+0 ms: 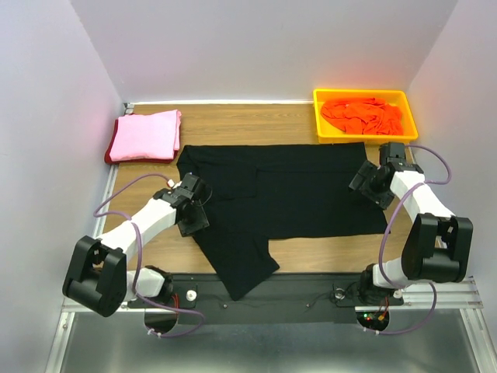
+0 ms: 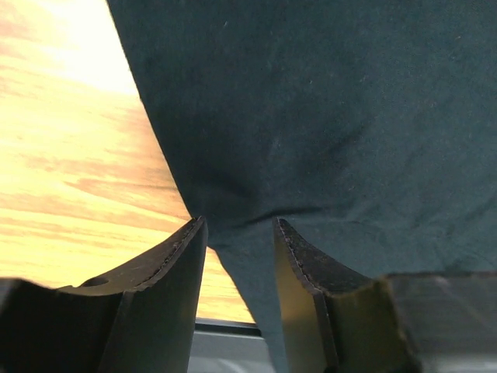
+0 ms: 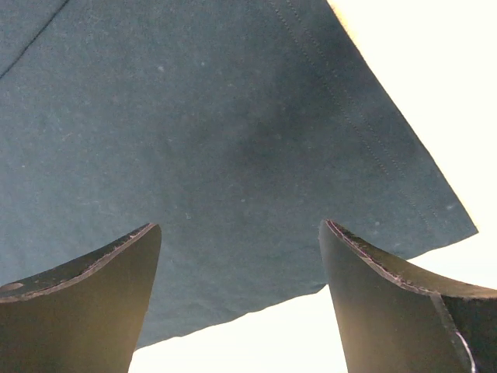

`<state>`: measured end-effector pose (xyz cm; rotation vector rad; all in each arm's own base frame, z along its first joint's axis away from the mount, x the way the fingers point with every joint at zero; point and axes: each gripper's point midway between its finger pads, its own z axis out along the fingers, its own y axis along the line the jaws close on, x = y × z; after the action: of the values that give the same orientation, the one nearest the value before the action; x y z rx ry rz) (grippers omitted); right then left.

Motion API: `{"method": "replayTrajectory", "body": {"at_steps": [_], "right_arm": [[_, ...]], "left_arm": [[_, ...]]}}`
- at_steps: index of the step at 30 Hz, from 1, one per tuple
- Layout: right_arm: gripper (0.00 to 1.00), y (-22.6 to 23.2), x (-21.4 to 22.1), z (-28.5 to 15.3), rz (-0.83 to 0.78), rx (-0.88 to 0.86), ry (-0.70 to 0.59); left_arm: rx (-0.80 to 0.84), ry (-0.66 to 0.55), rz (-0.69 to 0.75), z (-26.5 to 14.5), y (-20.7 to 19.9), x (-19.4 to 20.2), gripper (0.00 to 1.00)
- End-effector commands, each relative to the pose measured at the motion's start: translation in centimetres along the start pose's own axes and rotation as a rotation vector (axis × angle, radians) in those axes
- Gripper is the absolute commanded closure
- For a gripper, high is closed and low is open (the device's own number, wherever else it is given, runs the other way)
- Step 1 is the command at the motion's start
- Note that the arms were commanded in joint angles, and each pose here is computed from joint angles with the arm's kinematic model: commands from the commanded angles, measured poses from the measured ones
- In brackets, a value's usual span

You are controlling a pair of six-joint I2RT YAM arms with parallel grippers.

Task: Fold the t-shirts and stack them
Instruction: Fold the tshirt

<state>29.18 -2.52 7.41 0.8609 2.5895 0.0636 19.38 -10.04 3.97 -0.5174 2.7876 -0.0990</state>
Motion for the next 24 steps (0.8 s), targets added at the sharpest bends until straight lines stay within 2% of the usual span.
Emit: {"method": "replayTrajectory", "body": {"at_steps": [1, 13, 17, 24], "right_arm": [[0.12, 1.3, -0.6, -1.1, 0.010, -0.068, -0.014], [0.12, 2.9, 0.5, -0.5, 0.030, -0.167, 0.039], [0.12, 3.1, 1.2, 0.7, 0.037, -0.179, 0.067], [0.12, 3.0, 1.4, 1.1, 0.039, -0.180, 0.066]], "left_arm": [[-0.054, 0.007, -0.085, 0.1, 0.7, 0.5, 0.51], [-0.160, 0.017, -0.164, 0.5, 1.5, 0.4, 0.50], [-0.214, 0.034, -0.142, 0.9, 2.1, 0.4, 0.50], [-0.197, 0.058, -0.128, 1.3, 1.2, 0.3, 0.50]]}}
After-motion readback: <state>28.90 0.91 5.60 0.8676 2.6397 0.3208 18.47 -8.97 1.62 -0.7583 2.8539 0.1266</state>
